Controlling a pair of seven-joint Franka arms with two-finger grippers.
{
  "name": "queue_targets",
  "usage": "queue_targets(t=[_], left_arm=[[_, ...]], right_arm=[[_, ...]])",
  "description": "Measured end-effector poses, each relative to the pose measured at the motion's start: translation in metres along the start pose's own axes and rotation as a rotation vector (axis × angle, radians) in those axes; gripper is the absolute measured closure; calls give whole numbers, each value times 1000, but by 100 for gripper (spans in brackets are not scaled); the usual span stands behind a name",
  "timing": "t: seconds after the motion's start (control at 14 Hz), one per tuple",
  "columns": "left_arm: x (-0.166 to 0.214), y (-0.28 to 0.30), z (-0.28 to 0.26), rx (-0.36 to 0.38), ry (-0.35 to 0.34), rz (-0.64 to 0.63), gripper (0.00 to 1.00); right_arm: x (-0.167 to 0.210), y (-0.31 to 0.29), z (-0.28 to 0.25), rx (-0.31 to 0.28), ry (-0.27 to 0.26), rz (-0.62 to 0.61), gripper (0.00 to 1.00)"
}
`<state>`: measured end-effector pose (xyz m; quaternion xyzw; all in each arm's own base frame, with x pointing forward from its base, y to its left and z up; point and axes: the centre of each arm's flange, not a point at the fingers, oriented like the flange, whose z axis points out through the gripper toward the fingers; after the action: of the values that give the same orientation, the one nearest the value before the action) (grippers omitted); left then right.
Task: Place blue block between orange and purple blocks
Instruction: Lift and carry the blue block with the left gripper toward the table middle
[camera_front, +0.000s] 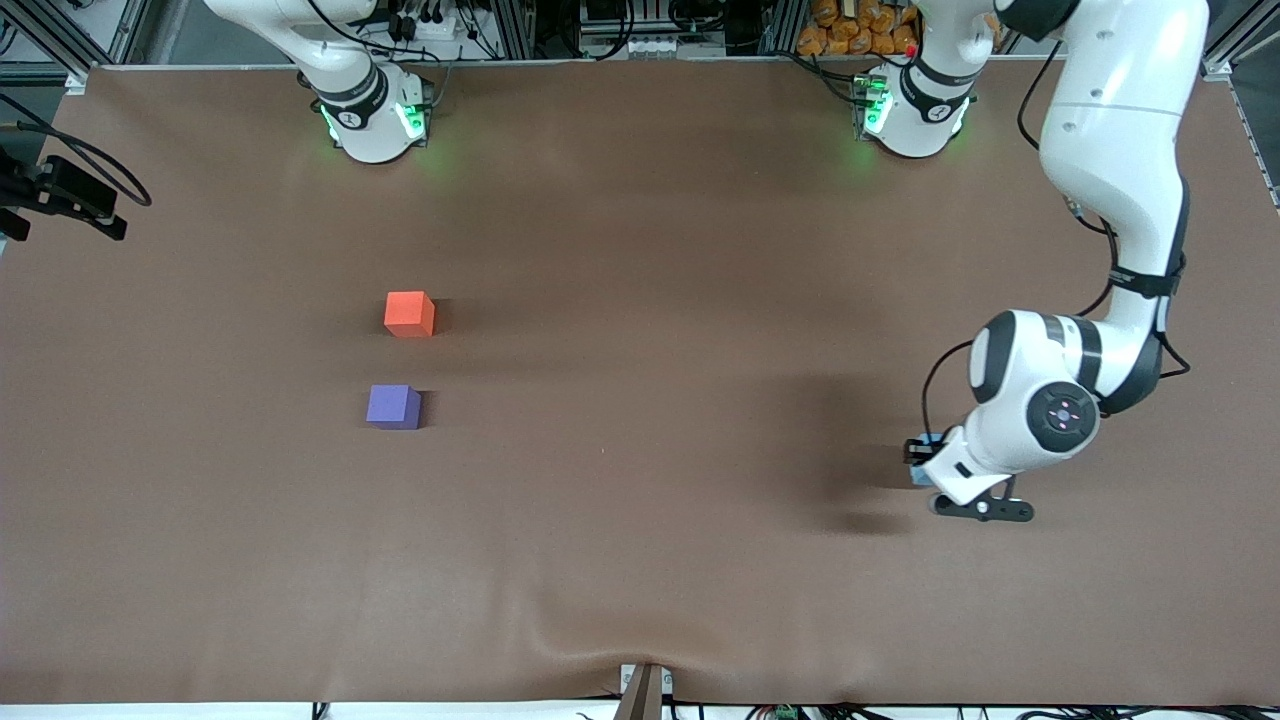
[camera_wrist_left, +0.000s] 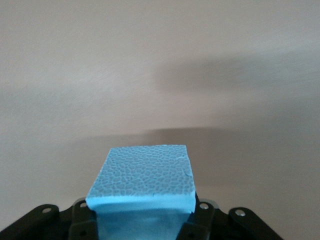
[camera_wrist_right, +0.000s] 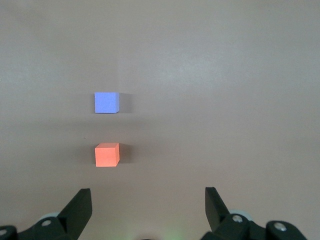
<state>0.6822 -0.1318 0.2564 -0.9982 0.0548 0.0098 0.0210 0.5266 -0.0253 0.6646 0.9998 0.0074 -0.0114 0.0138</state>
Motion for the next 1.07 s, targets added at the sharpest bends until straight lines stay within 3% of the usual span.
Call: queue_targets(t=[0.29, 0.64, 1.07], left_arm=[[-23, 118, -40, 6, 9, -12, 42], [-85, 272, -54, -29, -13, -55, 42], [-169, 403, -2, -43, -118, -8, 42]], right_arm=[[0, 0, 0, 0, 0, 1, 0], [1, 1, 1, 0, -2, 2, 0], [1, 0, 2, 0, -4, -1, 0]])
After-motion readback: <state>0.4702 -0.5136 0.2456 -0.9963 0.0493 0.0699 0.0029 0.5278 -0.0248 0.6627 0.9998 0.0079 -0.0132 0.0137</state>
